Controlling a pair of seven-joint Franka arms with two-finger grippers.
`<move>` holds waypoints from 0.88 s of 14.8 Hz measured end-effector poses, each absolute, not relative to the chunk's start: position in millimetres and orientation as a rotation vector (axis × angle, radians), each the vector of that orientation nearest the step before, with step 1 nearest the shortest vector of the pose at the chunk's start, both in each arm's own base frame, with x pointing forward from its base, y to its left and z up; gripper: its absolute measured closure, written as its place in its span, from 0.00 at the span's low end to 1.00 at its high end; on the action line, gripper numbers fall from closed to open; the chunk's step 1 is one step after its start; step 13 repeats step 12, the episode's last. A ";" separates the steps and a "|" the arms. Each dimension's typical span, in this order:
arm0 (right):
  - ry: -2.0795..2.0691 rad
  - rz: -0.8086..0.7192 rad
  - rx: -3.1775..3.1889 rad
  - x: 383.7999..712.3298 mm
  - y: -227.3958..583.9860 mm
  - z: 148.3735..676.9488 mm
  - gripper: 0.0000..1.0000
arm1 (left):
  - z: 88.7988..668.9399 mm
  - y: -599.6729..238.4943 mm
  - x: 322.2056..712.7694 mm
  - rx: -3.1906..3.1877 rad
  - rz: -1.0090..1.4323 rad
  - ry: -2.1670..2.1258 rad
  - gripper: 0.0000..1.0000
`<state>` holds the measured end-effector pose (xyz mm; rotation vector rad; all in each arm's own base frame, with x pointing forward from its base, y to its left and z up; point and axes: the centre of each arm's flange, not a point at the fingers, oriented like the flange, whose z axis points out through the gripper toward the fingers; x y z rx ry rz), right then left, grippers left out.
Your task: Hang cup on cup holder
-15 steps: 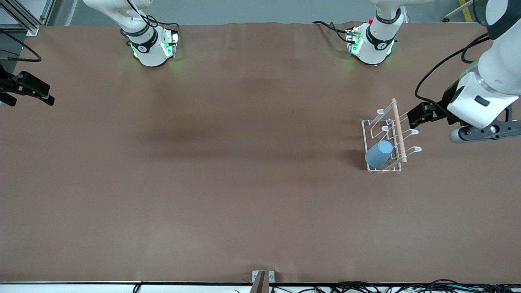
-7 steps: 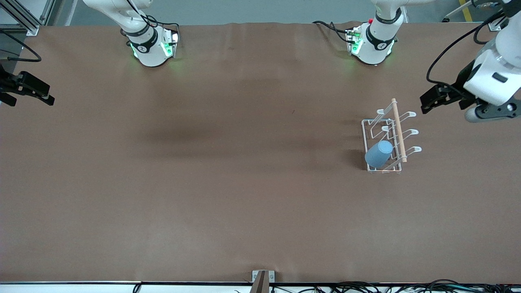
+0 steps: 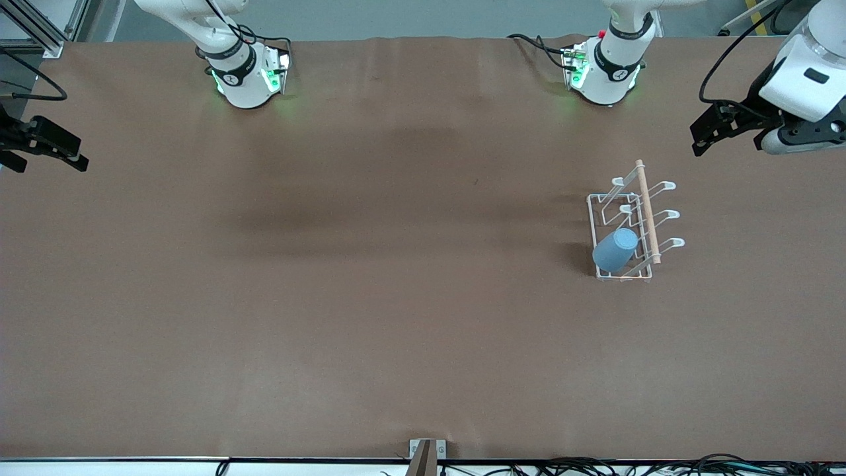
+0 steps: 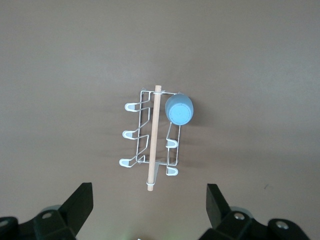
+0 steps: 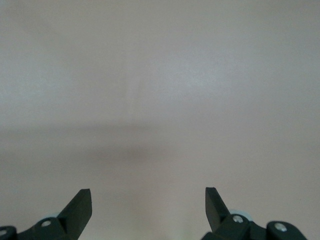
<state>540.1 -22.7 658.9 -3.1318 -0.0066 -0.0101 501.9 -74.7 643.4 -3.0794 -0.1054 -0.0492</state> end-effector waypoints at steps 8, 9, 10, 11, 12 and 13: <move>-0.006 -0.010 -3.132 540.1 -22.8 658.9 0.00 | 645.1 -77.7 499.1 -3.121 -0.035 -0.041 0.00; -0.006 -0.010 -3.132 540.1 -22.9 658.9 0.00 | 645.1 -77.4 499.1 -3.121 -0.035 -0.029 0.00; -0.006 -0.010 -3.132 540.1 -22.9 658.9 0.00 | 645.0 -77.2 499.1 -3.121 -0.034 -0.014 0.00; -0.006 -0.010 -3.132 540.1 -23.0 658.9 0.00 | 645.0 -77.2 499.0 -3.120 -0.033 0.012 0.00; -0.005 -0.010 -3.132 540.1 -23.1 658.9 0.00 | 645.0 -77.2 499.0 -3.120 -0.033 0.042 0.00; -0.005 -0.010 -3.132 540.1 -23.1 658.9 0.00 | 645.0 -77.2 499.0 -3.120 -0.033 0.042 0.00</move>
